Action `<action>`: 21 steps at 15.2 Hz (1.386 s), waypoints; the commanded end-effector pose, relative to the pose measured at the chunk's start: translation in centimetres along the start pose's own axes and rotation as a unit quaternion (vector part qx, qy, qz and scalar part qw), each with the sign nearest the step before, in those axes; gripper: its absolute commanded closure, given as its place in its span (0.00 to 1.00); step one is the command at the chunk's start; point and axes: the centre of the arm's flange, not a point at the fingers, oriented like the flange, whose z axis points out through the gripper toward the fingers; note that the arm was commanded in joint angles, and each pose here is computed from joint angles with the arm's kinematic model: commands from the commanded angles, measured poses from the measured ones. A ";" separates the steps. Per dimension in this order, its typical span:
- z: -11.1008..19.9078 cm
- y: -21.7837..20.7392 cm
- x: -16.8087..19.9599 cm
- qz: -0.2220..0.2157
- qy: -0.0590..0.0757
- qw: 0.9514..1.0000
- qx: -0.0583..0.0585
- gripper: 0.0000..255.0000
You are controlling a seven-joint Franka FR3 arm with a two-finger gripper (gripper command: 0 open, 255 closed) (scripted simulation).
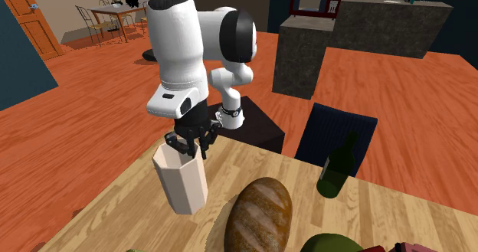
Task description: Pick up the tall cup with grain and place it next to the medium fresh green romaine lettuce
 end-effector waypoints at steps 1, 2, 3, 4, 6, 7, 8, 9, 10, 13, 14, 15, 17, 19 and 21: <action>0.9 0.0 0.0 0.000 0.001 1.000 0.000 1.00; 1.4 0.0 -0.1 0.000 0.001 1.000 0.000 1.00; 2.0 0.0 -0.1 0.000 0.001 1.000 0.000 1.00; 2.5 0.0 -0.2 0.000 0.001 1.000 0.000 1.00; 3.5 -0.1 -0.3 0.000 0.001 1.000 0.000 1.00; 4.1 -0.1 -0.3 0.000 0.001 1.000 0.000 1.00; 4.6 -0.1 -0.3 0.000 0.001 1.000 0.000 1.00; 5.1 -0.1 -0.4 0.000 0.001 1.000 0.000 1.00; 5.6 -0.1 -0.4 0.000 0.001 1.000 0.000 1.00; 7.2 -0.1 -0.6 0.000 0.001 1.000 0.000 1.00; 7.7 -0.1 -0.6 0.000 0.001 1.000 0.000 1.00; 8.3 -0.1 -0.6 0.000 0.001 1.000 0.000 1.00; 9.3 -0.1 -0.7 0.000 0.001 1.000 0.000 1.00; 10.4 -0.2 -0.8 0.000 0.001 1.000 0.000 1.00; 11.4 -0.2 -0.9 0.000 0.001 1.000 0.000 1.00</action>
